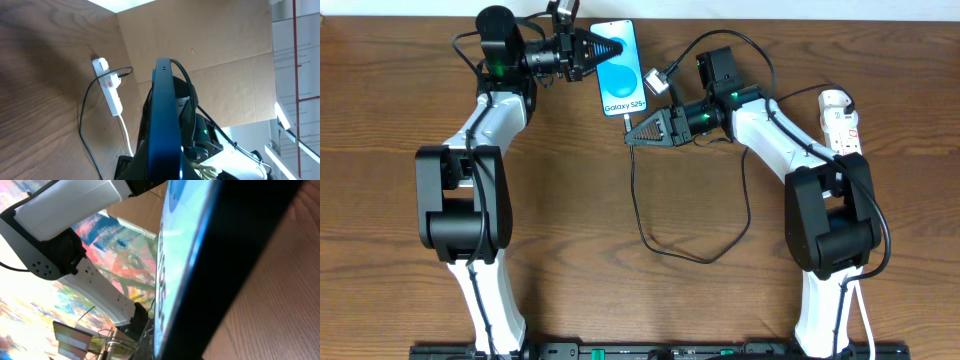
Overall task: Plug charger to phone and switch on socket
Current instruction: 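Carry the connector with the right gripper to the phone's bottom port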
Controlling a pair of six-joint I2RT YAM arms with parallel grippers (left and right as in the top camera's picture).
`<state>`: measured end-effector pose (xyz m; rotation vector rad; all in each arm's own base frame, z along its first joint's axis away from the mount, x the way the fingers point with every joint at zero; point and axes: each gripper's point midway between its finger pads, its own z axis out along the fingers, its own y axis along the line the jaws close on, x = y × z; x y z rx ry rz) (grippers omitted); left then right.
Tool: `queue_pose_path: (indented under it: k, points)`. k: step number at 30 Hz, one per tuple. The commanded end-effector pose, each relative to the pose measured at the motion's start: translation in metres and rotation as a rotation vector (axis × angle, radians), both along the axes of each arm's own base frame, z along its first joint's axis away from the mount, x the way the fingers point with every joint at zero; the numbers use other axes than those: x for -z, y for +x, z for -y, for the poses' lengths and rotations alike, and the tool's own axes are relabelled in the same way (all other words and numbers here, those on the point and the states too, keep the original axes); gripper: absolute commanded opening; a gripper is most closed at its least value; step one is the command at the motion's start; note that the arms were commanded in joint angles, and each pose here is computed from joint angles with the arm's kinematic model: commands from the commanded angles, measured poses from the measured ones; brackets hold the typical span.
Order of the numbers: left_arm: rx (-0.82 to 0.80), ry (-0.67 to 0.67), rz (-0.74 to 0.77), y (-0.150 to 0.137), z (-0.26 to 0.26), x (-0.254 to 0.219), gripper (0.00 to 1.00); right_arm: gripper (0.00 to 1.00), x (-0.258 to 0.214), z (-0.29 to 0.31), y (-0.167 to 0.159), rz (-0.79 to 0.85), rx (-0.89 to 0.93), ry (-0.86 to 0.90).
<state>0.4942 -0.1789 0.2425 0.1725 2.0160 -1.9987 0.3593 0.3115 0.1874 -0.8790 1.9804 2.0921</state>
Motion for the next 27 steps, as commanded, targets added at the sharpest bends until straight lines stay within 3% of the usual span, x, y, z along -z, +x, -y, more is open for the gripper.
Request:
queue_pose_path:
  k: [1,27]
  points:
    - [0.023,0.002,0.069,-0.009,0.003,-0.020,0.07,0.01,-0.005,-0.003,-0.003,-0.021,-0.023,0.018]
    - [0.036,0.001,0.062,-0.011,0.010,-0.020,0.08,0.01,-0.013,-0.005,0.013,-0.067,0.002,-0.010]
